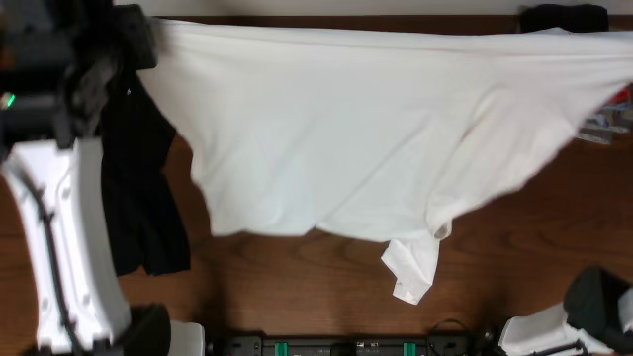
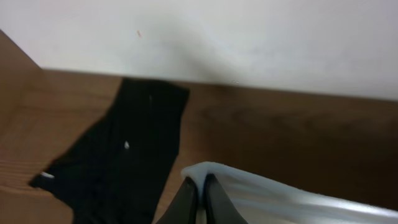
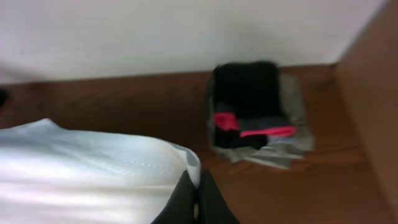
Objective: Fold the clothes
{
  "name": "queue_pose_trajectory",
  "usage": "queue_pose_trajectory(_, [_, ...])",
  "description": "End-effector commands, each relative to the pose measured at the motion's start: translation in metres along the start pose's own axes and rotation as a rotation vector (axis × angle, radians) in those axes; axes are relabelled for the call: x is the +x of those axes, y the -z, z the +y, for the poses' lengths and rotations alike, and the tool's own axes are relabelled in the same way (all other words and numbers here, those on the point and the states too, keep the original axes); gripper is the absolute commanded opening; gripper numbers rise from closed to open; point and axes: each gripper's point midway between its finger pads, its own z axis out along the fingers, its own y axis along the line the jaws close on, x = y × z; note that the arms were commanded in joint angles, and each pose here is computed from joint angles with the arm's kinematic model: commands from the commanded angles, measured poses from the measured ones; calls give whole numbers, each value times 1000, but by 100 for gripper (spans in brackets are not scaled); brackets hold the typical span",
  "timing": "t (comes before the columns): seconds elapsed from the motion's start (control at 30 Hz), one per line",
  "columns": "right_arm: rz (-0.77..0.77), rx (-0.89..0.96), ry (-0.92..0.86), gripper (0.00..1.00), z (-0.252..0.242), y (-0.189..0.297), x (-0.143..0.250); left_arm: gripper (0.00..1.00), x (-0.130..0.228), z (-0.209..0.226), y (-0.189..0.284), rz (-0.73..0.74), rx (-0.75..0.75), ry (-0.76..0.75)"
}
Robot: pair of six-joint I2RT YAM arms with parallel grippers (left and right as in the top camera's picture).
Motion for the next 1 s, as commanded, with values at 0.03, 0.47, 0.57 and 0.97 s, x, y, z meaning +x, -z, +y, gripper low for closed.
queue_pose_trajectory(0.03, [108,0,16,1,-11,-49,10,6,14,21,-48,92,-81,3])
queue_pose_trajectory(0.47, [360,-170,56,1,17,-239,55,6,55,26,-180,232,-77,2])
queue_pose_trajectory(0.57, [378,-188,59,1,24,-284,67,6,59,22,-208,221,-68,-6])
queue_pose_trajectory(0.97, [339,-192,50,1,37,-395,93,6,70,-4,-317,92,-26,-39])
